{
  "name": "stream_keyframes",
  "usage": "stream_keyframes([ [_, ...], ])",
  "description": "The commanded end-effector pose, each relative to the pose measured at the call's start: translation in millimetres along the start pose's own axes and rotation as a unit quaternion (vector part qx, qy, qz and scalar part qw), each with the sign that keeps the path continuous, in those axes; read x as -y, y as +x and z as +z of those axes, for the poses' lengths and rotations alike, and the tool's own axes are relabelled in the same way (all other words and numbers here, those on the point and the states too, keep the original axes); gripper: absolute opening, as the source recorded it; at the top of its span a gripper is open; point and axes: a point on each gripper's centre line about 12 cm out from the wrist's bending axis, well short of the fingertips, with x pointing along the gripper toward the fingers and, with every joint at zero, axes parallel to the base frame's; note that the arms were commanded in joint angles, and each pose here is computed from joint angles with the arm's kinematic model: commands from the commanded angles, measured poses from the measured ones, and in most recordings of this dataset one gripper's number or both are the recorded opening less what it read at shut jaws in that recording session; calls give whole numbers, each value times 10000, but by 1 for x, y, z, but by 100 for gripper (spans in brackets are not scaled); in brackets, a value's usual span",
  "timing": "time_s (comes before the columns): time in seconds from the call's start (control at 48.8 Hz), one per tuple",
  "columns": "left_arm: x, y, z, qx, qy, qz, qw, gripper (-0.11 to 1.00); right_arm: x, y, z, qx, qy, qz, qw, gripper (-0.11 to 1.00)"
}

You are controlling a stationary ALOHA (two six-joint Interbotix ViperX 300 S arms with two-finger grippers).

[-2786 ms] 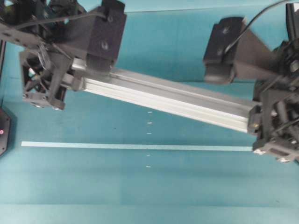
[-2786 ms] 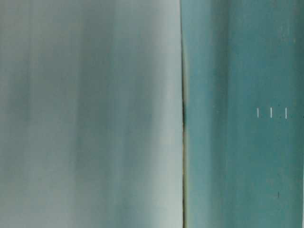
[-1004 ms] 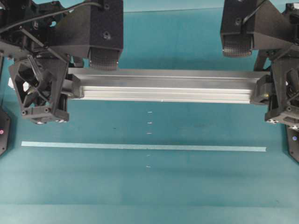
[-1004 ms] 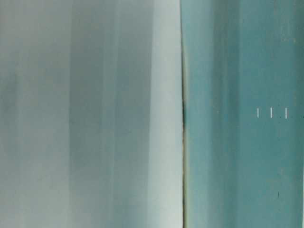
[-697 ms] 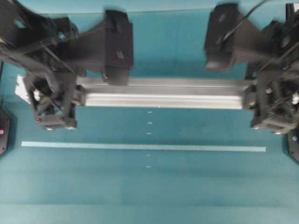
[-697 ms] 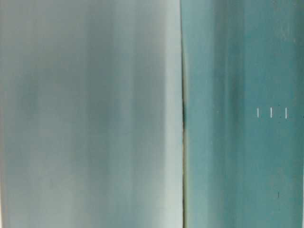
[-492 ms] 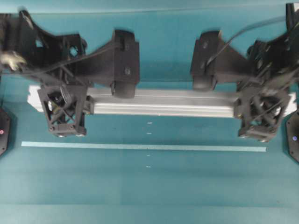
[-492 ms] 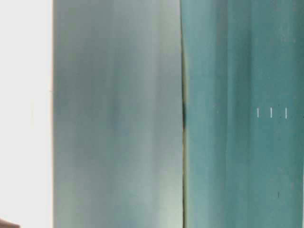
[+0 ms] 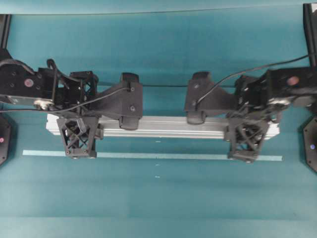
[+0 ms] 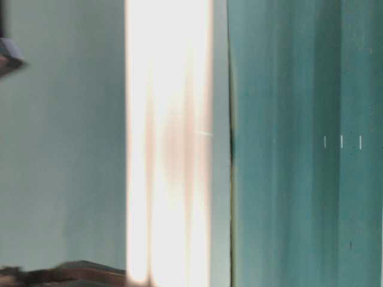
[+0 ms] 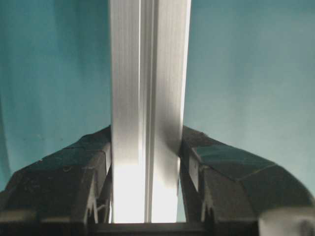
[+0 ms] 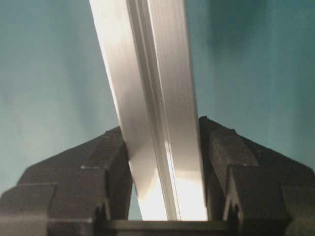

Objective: Lift the metal rail with both hands.
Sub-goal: 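Lower the held rail with both grippers onto the table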

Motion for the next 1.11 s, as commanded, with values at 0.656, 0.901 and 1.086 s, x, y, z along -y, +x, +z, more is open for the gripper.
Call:
stream_keyframes([
  [0.656, -4, 95, -22, 19, -129, -15, 9999, 31, -4, 84, 2, 127, -104, -12, 9999, 39],
  [0.901, -2, 104, -28, 65, -130, -32, 9999, 31, -4, 96, -2, 112, -116, -20, 9999, 39],
  [1.086, 0, 110, -25, 126, -252, -45, 9996, 31, -4, 102, -3, 127, -122, -16, 9998, 39],
])
